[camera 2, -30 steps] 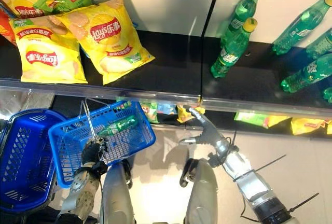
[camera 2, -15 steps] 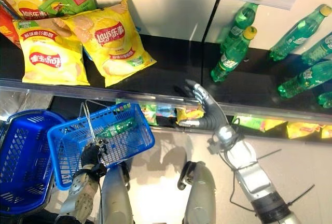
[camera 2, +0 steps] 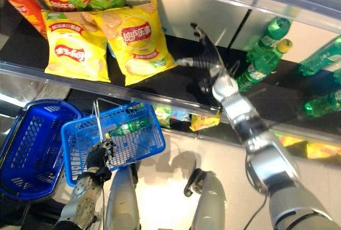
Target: Pick up the snacks into the basket
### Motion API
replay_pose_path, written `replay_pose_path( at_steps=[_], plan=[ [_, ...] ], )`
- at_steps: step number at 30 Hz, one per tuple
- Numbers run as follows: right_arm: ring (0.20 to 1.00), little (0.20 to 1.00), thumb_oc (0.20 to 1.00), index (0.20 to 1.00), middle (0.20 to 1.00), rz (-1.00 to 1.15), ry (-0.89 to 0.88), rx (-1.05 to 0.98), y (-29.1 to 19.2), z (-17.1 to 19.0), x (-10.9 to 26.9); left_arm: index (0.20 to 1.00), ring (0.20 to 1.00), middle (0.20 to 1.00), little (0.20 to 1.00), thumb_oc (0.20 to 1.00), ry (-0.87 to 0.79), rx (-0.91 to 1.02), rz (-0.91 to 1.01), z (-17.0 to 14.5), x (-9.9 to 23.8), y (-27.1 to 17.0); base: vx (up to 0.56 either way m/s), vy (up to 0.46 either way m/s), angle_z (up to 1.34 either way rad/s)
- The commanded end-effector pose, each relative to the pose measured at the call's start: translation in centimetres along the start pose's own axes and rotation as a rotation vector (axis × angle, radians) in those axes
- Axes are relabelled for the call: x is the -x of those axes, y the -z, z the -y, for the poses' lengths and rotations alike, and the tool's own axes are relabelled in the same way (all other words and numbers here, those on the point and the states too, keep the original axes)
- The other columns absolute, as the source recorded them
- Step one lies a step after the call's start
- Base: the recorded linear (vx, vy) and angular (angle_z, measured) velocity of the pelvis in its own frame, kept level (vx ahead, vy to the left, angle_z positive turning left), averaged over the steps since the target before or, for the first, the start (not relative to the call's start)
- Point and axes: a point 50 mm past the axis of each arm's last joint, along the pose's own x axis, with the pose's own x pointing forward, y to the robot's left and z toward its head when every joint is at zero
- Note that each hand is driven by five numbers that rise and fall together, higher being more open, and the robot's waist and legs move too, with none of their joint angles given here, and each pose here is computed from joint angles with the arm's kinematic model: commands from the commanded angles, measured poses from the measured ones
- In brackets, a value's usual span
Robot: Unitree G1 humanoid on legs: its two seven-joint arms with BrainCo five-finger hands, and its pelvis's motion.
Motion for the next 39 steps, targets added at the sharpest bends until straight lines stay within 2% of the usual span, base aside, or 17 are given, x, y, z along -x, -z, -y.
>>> replay_pose_path(
  at_steps=[1, 9, 15, 25, 31, 39],
  plan=[
    [1.000, 1.000, 1.000, 1.000, 1.000, 0.059, 0.065, -0.132, -3.4, 0.2, -2.2, 0.200, 0.200, 0.200, 0.200, 0.200, 0.149, 0.013, 0.269, 2.0, 0.2, -5.9, 0.05, -0.022, 0.07],
    [1.000, 1.000, 1.000, 1.000, 1.000, -0.111, 0.087, -0.126, -3.0, 0.0, -4.3, 0.200, 0.200, 0.200, 0.200, 0.200, 0.185, -0.015, 0.259, 2.4, 0.1, -5.9, 0.02, -0.021, 0.07],
    [1.000, 1.000, 1.000, 1.000, 1.000, -0.243, 0.103, -0.075, -0.6, 0.5, -3.9, 0.200, 0.200, 0.200, 0.200, 0.200, 0.214, -0.019, 0.263, 3.0, 0.0, -6.1, 0.00, -0.009, 0.11],
    [1.000, 1.000, 1.000, 1.000, 1.000, -0.310, 0.118, -0.085, 0.6, 0.9, -3.5, 0.200, 0.200, 0.200, 0.200, 0.200, 0.255, -0.014, 0.260, 3.8, -0.1, -6.1, 0.00, 0.006, 0.07],
    [1.000, 1.000, 1.000, 1.000, 1.000, -0.383, 0.175, -0.059, 2.4, 3.7, -2.6, 0.200, 0.200, 0.200, 0.200, 0.200, 0.315, -0.009, 0.265, 4.8, 0.0, -6.4, 0.01, -0.010, 0.10],
    [1.000, 1.000, 1.000, 1.000, 1.000, -0.439, 0.165, -0.078, 4.0, 5.3, -1.7, 0.200, 0.200, 0.200, 0.200, 0.200, 0.338, -0.009, 0.253, 5.1, 0.0, -6.3, 0.01, -0.017, 0.13]
  ],
)
